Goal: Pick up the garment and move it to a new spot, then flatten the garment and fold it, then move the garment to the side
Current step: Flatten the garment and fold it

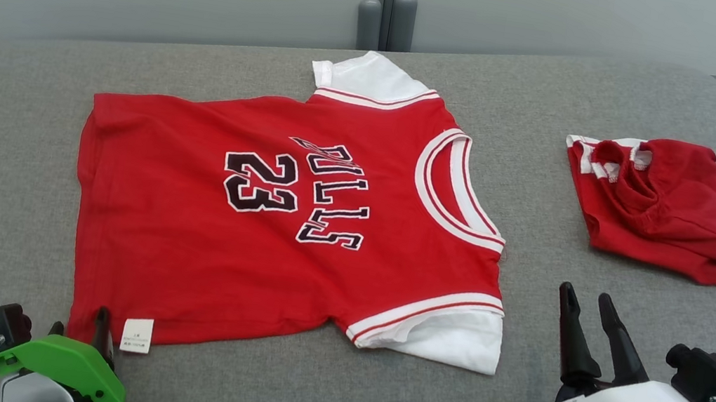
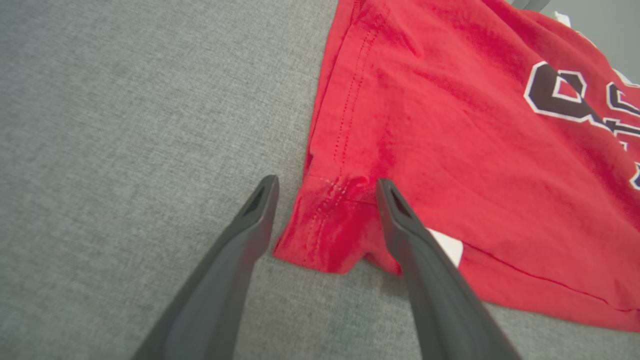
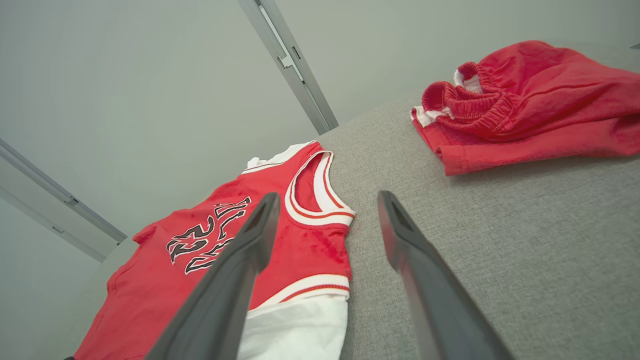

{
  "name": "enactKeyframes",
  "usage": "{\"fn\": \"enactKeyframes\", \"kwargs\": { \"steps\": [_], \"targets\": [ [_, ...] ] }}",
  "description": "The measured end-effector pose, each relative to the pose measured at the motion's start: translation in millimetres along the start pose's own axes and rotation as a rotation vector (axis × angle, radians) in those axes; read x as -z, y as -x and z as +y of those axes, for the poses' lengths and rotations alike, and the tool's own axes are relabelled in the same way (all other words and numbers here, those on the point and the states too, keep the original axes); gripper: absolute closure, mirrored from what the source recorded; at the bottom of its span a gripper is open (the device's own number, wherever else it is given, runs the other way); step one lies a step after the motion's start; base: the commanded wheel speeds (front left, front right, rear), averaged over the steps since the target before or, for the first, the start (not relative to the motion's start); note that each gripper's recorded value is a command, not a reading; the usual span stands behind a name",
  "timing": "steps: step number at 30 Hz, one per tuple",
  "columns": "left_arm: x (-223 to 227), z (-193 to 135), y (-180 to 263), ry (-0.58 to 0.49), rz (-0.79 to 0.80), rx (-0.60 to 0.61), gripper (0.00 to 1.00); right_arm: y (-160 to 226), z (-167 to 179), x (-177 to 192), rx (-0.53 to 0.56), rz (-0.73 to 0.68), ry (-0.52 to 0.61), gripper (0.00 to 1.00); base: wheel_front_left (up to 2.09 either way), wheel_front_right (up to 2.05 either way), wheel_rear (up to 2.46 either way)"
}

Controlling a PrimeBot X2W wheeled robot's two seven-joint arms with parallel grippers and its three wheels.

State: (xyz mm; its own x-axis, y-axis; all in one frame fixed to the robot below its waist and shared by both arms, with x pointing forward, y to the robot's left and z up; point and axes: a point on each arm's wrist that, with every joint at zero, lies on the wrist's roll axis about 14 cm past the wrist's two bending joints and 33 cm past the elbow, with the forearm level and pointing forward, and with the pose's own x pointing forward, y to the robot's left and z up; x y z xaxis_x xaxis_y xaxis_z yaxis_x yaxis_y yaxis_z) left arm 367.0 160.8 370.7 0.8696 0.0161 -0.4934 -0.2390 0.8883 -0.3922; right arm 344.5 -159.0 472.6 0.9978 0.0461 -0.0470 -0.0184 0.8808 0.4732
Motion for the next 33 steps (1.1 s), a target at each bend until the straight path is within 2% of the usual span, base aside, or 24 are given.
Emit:
{"fn": "enactKeyframes", "kwargs": {
  "steps": [1,2,5,6,18,25,33],
  "targets": [
    [0,-1,-1,-0.003,0.002,0.001,0.09,0,0,0,0.001,0.001,0.000,0.00,0.00,0.00,0.00],
    [0,-1,-1,-0.005,0.004,0.003,0.34,0,-1,0,0.002,0.001,0.000,0.00,0.00,0.00,0.00],
    [3,-6,-1,-0.025,0.011,0.015,0.89,1,-2,0,0.005,0.001,0.002,0.00,0.00,0.00,0.00],
    [4,-7,-1,-0.030,0.014,0.019,1.00,1,-2,0,0.005,0.000,0.003,0.00,0.00,0.00,0.00],
    [-10,-16,-2,-0.035,-0.040,0.049,1.00,1,-7,-2,0.012,0.000,0.016,0.00,0.00,0.00,0.00],
    [-35,-24,0,0.138,-0.118,0.106,1.00,1,-14,6,0.012,0.046,0.042,0.00,0.00,0.00,0.00],
    [-33,-8,12,0.179,-0.137,0.081,1.00,0,-7,41,-0.067,0.241,0.119,0.00,0.00,0.00,0.00]
  ]
}}
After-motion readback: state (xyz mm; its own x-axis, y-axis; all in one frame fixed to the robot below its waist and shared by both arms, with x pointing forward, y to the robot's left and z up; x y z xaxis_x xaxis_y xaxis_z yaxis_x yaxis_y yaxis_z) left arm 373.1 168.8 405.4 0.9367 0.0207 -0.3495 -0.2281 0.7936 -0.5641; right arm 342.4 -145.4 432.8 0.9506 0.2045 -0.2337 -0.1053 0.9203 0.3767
